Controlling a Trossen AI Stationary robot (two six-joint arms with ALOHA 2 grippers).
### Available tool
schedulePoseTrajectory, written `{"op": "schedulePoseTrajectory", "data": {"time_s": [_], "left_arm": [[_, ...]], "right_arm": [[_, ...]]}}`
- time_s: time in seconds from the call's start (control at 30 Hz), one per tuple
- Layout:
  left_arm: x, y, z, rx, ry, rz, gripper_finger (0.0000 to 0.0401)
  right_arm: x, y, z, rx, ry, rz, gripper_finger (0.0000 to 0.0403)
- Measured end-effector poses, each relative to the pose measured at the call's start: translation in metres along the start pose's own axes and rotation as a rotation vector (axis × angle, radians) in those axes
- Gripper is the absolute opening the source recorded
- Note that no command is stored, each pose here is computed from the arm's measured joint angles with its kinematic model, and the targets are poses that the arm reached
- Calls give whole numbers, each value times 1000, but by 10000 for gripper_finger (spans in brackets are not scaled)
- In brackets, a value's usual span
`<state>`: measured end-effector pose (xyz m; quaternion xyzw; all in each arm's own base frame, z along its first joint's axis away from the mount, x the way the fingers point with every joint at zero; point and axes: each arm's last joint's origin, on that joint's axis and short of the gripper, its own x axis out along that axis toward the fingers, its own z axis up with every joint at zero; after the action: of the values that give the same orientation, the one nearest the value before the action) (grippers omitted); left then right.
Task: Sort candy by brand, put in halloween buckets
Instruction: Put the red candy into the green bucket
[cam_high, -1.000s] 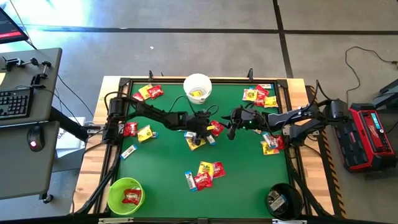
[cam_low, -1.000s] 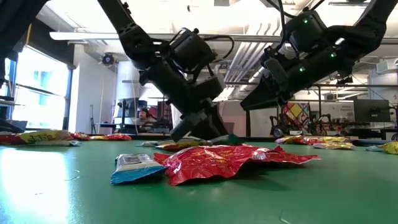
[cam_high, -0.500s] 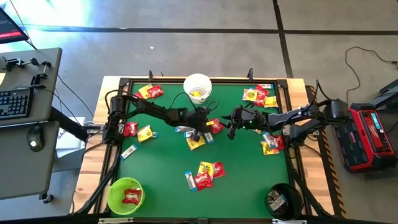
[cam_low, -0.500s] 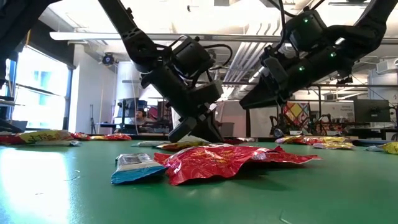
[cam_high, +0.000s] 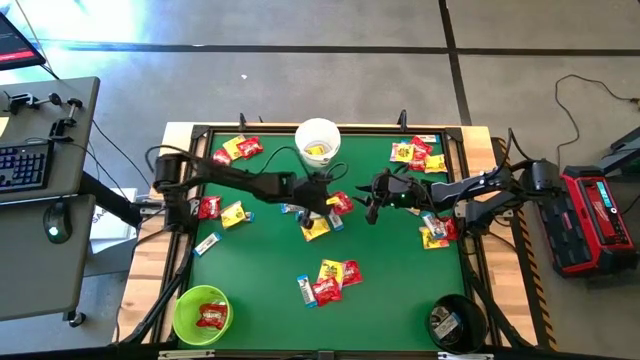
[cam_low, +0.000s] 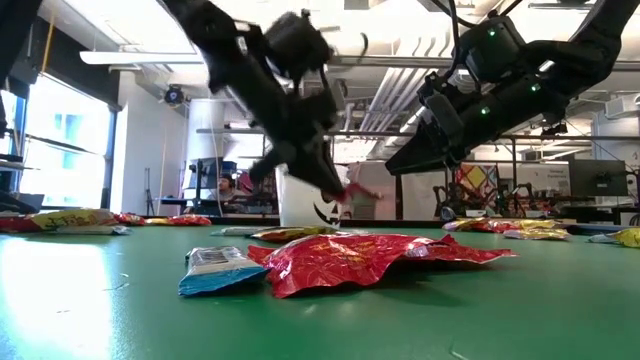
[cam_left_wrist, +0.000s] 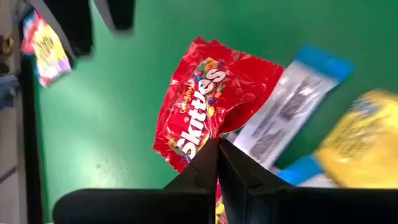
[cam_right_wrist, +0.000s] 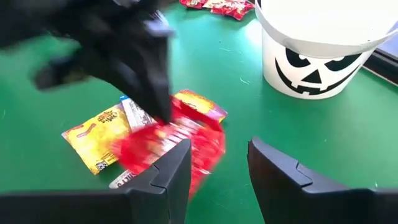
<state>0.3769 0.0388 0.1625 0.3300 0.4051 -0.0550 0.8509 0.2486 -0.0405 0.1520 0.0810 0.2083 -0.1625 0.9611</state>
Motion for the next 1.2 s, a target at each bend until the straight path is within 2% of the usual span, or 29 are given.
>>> {"op": "schedulePoseTrajectory", "data": {"time_s": [0.23,0.43,0.97,1.2], "left_arm": [[-56,-14,26,12,-53,-9,0],[-111,-39,41,57,8,-6,0],[-234,-141,45,-187,134,-224,0],[-291,-172,61,-358,75,-361,0]], "right_arm": [[0,0,0,-42,-2,0,145],[0,0,0,-66,0,-4,145],[0,0,0,-67,1,-5,145],[0,-1,1,-57,-11,-37,145]]}}
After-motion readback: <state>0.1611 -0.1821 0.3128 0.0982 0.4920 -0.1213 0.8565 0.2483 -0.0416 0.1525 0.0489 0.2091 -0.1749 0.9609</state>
